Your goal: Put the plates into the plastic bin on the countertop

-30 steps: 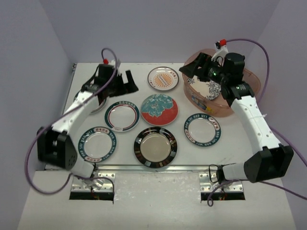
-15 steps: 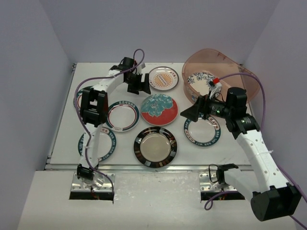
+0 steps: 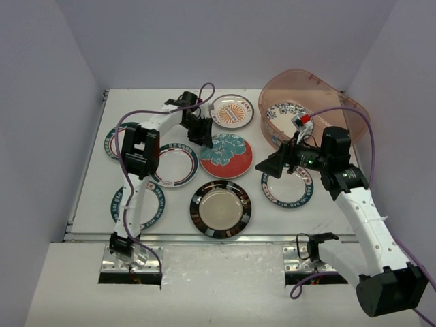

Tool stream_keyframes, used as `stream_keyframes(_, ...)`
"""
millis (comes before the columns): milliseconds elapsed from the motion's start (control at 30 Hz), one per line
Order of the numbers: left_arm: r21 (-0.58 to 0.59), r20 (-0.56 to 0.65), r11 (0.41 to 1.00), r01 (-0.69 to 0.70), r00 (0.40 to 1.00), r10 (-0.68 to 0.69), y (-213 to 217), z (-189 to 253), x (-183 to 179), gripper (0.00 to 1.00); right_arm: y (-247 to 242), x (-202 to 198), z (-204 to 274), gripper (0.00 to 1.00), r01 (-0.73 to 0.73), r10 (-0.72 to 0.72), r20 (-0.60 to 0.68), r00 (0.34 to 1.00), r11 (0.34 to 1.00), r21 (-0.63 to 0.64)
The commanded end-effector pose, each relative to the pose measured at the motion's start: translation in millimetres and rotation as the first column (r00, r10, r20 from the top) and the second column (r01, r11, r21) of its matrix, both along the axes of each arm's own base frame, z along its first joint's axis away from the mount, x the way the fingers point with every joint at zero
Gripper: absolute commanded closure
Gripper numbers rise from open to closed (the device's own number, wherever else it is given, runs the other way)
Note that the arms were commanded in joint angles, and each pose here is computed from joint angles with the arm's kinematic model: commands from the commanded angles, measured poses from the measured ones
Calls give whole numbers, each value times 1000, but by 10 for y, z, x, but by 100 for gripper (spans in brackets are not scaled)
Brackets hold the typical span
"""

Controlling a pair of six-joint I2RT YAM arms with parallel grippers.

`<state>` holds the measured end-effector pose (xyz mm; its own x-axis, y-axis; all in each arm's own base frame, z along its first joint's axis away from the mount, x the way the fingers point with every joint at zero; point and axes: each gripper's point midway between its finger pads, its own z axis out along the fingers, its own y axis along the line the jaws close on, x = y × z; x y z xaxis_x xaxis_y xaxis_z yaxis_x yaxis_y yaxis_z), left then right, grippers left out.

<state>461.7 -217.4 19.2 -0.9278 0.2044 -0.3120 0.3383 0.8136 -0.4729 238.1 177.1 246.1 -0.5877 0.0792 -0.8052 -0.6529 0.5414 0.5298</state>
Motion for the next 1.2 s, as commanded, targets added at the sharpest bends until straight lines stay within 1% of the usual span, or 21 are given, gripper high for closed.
stream_keyframes(0,20,-46,1000,15,999,-14,21,-294,-109,76,59,-8,77,1,-59,57,54,997,998,25)
stream_keyframes(67,15,-46,1000,11,999,-10,17,-310,-140,85,64,4,41,1,-61,60,39,997,998,25)
stream_keyframes(100,18,-45,1000,6,999,-5,27,-304,-151,94,66,12,18,1,-62,61,31,998,998,24)
stream_keyframes(133,30,-40,1000,-2,999,4,54,-293,-159,100,67,20,-7,1,-61,61,23,998,998,24)
stream_keyframes(167,48,-32,999,-12,999,13,88,-271,-164,100,66,29,-23,1,-58,58,17,998,998,23)
stream_keyframes(233,94,-7,992,-79,997,80,183,-148,-159,100,59,53,-43,1,-47,47,12,999,999,20)
stream_keyframes(267,144,28,982,-126,992,123,285,-126,-125,100,45,74,-62,1,-31,31,6,999,999,13)
stream_keyframes(367,66,122,977,-205,973,196,244,196,-21,100,19,132,-110,1,-1,1,-2,1000,1000,-2)
stream_keyframes(467,-70,126,980,-185,973,192,65,450,-145,100,18,156,-122,1,6,-6,-9,1000,1000,-1)
stream_keyframes(500,-153,140,972,-179,970,200,-28,571,-186,100,19,172,-130,1,12,-12,-17,1000,1000,2)
stream_keyframes(533,-246,164,954,-170,963,214,-145,730,-144,100,14,187,-136,1,20,-20,-19,1000,1000,0)
stream_keyframes(633,-343,179,924,-170,954,242,-213,875,-182,100,4,216,-153,1,34,-34,-29,999,999,-4)
stream_keyframes(733,-419,153,888,-188,950,273,-213,991,-167,100,-16,242,-182,1,52,-53,-38,998,999,-15)
stream_keyframes(800,-492,152,851,-186,944,294,-213,1149,-150,100,-31,265,-204,1,68,-69,-44,997,997,-23)
stream_keyframes(867,-536,153,822,-194,935,321,-171,1285,-157,100,-37,288,-218,1,77,-78,-46,996,997,-26)
stream_keyframes(1033,-612,182,768,-187,912,368,-13,1676,-305,100,-37,400,-254,1,120,-120,-108,987,993,-11)
stream_keyframes(1100,-624,193,758,-189,903,384,26,1774,-360,100,-37,451,-291,1,139,-139,-144,980,990,-9)
stream_keyframes(1167,-645,215,743,-179,891,401,74,1972,-458,100,-69,546,-287,1,192,-191,-169,967,981,-14)
